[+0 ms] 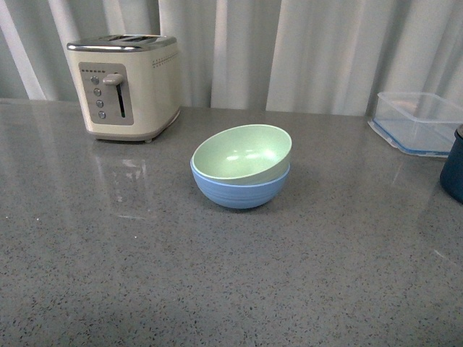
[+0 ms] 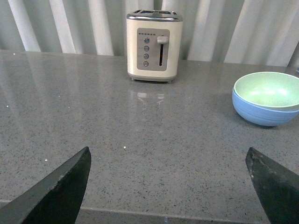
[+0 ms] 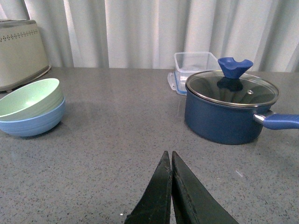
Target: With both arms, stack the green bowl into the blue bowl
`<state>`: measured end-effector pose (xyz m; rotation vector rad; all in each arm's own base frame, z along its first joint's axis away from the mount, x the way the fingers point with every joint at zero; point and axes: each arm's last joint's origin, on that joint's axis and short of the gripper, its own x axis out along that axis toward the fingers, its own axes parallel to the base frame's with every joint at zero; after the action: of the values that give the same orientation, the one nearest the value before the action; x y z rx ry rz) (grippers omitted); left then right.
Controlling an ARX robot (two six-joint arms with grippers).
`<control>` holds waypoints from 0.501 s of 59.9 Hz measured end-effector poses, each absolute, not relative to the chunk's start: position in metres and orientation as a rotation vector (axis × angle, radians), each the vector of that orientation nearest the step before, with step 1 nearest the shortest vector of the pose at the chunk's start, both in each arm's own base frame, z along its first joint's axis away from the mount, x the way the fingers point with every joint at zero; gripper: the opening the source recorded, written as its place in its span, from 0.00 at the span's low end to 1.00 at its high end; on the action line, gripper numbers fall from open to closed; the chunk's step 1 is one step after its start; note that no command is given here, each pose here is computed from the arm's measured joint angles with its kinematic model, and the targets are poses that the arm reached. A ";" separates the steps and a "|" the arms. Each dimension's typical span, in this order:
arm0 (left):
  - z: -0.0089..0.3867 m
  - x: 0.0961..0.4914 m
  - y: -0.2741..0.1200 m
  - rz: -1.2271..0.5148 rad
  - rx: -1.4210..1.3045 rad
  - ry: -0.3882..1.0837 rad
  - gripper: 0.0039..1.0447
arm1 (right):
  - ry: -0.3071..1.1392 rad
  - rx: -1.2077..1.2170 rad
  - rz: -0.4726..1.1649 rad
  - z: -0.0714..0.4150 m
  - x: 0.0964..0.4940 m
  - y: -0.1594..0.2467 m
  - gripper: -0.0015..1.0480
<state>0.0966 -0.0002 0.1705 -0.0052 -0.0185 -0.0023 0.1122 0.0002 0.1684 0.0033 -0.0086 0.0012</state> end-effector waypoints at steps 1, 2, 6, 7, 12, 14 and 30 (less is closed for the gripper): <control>0.171 0.097 0.000 -0.002 -0.005 -0.018 0.94 | -0.009 0.003 0.001 0.168 0.112 0.000 0.01; 0.171 0.097 0.000 -0.002 -0.005 -0.018 0.94 | -0.008 0.003 0.001 0.168 0.112 0.000 0.01; 0.171 0.097 0.000 -0.002 -0.005 -0.018 0.94 | -0.009 0.003 0.001 0.168 0.111 0.000 0.01; 0.171 0.097 0.000 -0.002 -0.005 -0.018 0.94 | -0.008 0.003 0.001 0.168 0.110 0.000 0.01; 0.171 0.097 0.000 -0.002 -0.005 -0.018 0.94 | -0.009 0.003 0.001 0.168 0.109 0.000 0.01; 0.171 0.097 0.000 -0.002 -0.005 -0.018 0.94 | -0.009 0.003 0.001 0.168 0.109 0.000 0.01; 0.171 0.097 0.000 -0.002 -0.005 -0.019 0.94 | -0.003 0.003 0.003 0.165 0.098 0.000 0.01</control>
<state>0.0965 -0.0002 0.1706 -0.0052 -0.0189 -0.0023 0.0976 0.0003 0.1652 0.0029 -0.0029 0.0031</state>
